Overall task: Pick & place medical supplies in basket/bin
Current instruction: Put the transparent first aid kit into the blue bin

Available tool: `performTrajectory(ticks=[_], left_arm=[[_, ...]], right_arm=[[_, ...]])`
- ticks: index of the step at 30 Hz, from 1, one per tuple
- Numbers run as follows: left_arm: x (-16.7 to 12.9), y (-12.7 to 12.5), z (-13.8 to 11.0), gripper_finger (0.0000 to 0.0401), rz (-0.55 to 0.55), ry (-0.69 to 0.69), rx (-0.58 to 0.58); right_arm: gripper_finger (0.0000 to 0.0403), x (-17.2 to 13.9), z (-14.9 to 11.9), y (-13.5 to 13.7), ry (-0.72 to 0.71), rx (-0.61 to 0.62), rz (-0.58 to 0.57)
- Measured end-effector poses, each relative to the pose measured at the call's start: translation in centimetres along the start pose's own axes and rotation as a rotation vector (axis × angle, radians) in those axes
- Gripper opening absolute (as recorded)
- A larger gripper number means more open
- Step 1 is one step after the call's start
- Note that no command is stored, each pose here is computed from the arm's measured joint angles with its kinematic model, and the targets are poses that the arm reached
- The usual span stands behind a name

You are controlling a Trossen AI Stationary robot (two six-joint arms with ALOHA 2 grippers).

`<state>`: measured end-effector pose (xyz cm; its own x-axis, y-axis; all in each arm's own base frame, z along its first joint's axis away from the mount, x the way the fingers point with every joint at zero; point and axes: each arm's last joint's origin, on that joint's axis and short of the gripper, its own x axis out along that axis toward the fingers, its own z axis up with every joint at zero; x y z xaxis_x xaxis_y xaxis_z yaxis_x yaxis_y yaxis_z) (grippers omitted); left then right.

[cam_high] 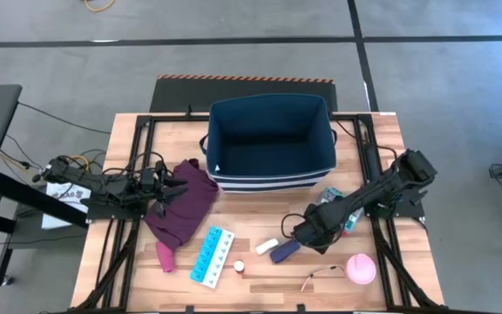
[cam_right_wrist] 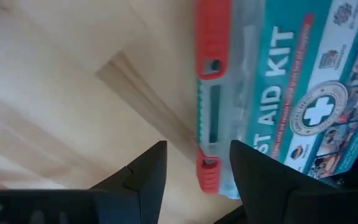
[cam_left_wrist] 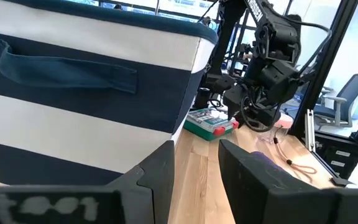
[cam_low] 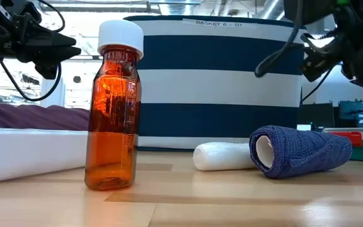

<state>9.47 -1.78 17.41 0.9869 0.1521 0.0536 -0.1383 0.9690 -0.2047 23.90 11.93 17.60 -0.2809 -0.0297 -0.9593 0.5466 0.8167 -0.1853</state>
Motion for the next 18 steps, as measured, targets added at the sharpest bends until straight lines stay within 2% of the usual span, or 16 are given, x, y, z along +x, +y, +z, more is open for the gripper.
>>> performTrajectory(ticks=[7,18], left_arm=[[0.0,0.0,0.0,0.0114,0.0,0.001,0.0],[0.0,0.0,-0.02,0.0114,0.001,0.002,0.001]], right_arm=[[0.017,0.99,0.32,0.28,-0.026,-0.015,0.045],[0.017,1.01,0.3,-0.03,-0.05,-0.012,-0.002]])
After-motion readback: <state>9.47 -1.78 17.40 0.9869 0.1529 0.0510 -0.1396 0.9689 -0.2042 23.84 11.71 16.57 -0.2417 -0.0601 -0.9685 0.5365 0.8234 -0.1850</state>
